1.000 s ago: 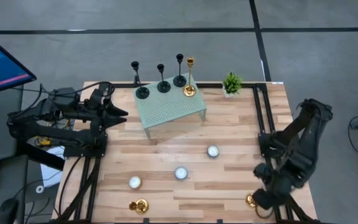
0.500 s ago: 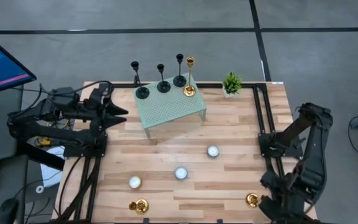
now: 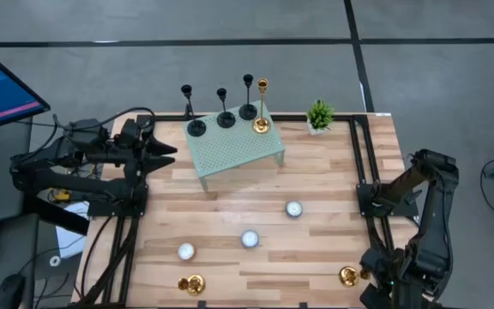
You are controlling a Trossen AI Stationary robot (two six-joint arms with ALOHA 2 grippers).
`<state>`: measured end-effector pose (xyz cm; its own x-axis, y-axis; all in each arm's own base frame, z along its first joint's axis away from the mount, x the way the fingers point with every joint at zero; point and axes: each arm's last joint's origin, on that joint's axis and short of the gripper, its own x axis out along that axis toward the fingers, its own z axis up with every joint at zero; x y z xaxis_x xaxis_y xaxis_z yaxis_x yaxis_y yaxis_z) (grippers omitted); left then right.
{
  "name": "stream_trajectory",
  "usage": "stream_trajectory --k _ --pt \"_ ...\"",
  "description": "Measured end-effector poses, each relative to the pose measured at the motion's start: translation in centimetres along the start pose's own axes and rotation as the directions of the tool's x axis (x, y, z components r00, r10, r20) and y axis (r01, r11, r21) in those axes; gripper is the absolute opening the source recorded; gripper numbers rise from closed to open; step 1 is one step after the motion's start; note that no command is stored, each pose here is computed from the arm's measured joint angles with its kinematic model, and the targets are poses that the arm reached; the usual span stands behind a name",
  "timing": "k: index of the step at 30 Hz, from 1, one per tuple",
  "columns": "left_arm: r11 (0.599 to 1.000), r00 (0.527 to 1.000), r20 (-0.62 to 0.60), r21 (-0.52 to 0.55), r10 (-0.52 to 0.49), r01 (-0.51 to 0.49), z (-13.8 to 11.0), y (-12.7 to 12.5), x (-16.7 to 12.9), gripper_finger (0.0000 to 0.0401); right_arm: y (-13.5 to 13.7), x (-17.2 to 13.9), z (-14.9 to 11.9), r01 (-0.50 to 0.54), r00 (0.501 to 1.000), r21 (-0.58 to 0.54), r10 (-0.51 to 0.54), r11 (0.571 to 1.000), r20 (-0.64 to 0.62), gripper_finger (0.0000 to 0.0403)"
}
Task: Pick & Place candle stick holders
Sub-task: Put the right gold candle holder on the shelf aligned with the other gold candle holder
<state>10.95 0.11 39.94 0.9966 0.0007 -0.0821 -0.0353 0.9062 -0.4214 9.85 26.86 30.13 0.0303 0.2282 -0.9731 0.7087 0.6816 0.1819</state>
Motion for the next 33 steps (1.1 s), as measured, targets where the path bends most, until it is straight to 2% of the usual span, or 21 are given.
stream_trajectory --k 5,19,33 --pt "1.000 1.000 0.009 -0.019 -0.001 0.002 0.1 0.0 0.0 0.0191 0.5 1.4 -0.2 0.042 0.999 -0.005 -0.042 0.999 0.024 0.0266" --pt "1.000 0.999 0.038 -0.019 0.014 -0.014 0.3 0.0 0.0 0.0190 1.1 4.2 0.5 0.143 0.966 0.018 -0.143 0.990 0.215 0.0266" --pt "1.000 0.998 0.056 -0.019 0.014 -0.013 0.4 -0.1 0.0 0.0190 1.7 6.3 0.7 0.208 0.943 0.037 -0.211 0.977 0.256 0.0265"
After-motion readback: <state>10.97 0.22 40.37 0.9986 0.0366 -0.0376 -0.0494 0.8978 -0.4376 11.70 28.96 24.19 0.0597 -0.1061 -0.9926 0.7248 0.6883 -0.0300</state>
